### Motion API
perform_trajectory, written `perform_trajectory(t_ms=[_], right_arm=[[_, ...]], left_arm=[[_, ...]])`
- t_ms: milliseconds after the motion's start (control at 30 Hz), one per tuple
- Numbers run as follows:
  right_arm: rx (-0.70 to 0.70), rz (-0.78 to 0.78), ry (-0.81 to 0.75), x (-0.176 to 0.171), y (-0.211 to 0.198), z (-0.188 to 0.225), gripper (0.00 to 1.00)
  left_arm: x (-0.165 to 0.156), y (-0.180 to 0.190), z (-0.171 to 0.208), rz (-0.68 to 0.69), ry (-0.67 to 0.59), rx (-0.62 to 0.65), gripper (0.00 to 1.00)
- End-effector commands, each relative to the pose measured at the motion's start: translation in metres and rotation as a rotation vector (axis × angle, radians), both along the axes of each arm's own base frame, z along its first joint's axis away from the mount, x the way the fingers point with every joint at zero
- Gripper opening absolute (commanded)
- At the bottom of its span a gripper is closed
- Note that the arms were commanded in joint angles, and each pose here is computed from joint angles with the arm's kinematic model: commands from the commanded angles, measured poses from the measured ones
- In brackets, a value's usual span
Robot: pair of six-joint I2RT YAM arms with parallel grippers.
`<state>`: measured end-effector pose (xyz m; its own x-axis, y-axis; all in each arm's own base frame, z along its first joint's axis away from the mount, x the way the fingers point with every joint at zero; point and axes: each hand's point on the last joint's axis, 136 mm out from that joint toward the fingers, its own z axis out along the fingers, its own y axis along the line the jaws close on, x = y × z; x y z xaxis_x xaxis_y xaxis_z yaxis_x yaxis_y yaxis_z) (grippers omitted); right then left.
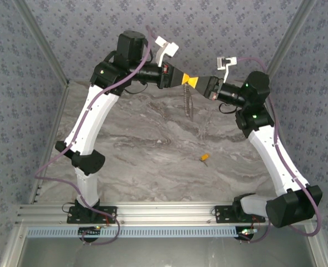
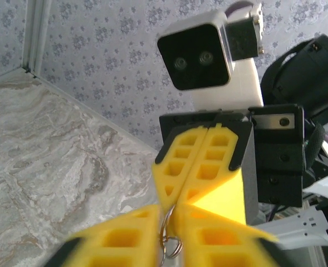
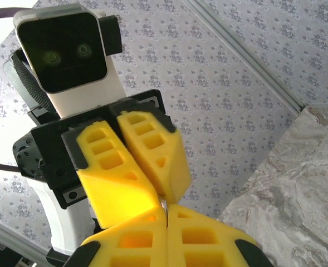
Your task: Put the keys on the keyring
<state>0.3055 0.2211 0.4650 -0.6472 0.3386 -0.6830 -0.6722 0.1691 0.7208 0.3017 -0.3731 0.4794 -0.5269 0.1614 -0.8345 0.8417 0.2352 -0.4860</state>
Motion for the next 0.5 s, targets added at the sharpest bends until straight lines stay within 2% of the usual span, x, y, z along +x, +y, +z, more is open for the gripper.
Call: perform_trajectory(t_ms=[0,100,267,367,467], right_arm=[[0.024,-0.052,-0.009,0.001,-0.009,0.004,0.00],[0.062,-0.093,-0.014,0.004,-0.015,0.011,0.00],[0.135,-0.217,-0.034,0.011,-0.031,0.027,0.00],[0.177,-0.275,-0.013,0.017,-0.038,0.022,0.00],[0.215,-0.309,-0.014,0.018,-0.043,0.029,0.00]], left_arm=[[0.003,0.008,0.032,0.086,-0.059,-0.059,0.36],[0.011,0.014,0.045,0.175,-0.039,-0.096,0.46],[0.015,0.015,0.062,0.250,0.018,-0.181,0.49],[0.015,0.014,0.067,0.280,0.045,-0.229,0.51],[0.017,0.013,0.063,0.296,0.089,-0.291,0.48]])
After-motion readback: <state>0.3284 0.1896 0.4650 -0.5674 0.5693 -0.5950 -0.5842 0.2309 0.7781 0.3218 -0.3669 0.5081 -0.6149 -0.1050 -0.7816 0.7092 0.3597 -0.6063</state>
